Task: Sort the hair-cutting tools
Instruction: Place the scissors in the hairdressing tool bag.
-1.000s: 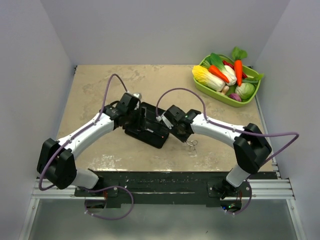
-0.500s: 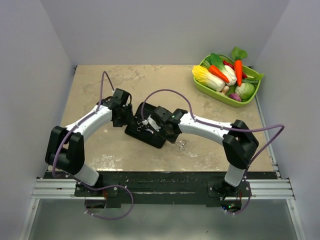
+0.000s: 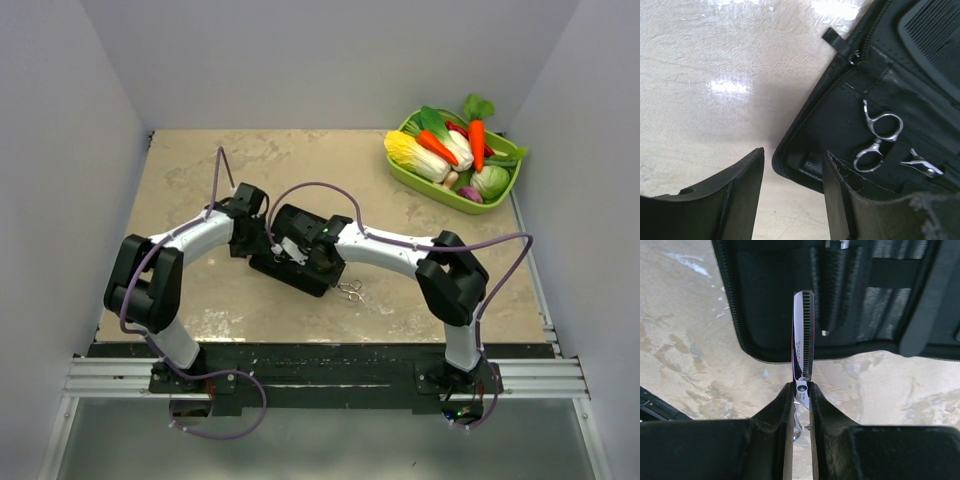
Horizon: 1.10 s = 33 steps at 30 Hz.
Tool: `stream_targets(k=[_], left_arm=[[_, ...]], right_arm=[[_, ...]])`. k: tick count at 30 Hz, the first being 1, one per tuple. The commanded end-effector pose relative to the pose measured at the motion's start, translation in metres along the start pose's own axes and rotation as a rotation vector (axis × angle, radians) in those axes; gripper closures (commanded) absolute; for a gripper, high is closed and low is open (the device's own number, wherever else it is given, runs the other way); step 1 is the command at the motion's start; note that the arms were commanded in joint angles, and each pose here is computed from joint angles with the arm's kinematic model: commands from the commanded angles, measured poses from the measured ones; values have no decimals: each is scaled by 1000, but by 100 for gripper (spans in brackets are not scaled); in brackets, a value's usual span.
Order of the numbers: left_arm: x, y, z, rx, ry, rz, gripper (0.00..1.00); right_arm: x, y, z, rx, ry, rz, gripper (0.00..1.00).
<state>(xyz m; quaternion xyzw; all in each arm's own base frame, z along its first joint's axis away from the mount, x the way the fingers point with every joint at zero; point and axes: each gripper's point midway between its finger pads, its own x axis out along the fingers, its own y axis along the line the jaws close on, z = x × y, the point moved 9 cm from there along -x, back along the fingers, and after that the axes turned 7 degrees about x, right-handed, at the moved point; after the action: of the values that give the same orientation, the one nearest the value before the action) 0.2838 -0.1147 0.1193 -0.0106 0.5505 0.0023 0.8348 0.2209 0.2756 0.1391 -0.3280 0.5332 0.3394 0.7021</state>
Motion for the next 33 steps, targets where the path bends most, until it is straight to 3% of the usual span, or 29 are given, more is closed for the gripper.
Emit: stream_targets(k=[1, 21, 33], left_arm=[[14, 5, -3, 20, -6, 30, 46], [43, 13, -27, 18, 92, -24, 44], [48, 20, -37, 6, 119, -69, 49]], right_arm=[[-7, 8, 5, -35, 0, 24, 100], [19, 14, 20, -59, 83, 14, 100], [24, 17, 36, -68, 93, -2, 100]])
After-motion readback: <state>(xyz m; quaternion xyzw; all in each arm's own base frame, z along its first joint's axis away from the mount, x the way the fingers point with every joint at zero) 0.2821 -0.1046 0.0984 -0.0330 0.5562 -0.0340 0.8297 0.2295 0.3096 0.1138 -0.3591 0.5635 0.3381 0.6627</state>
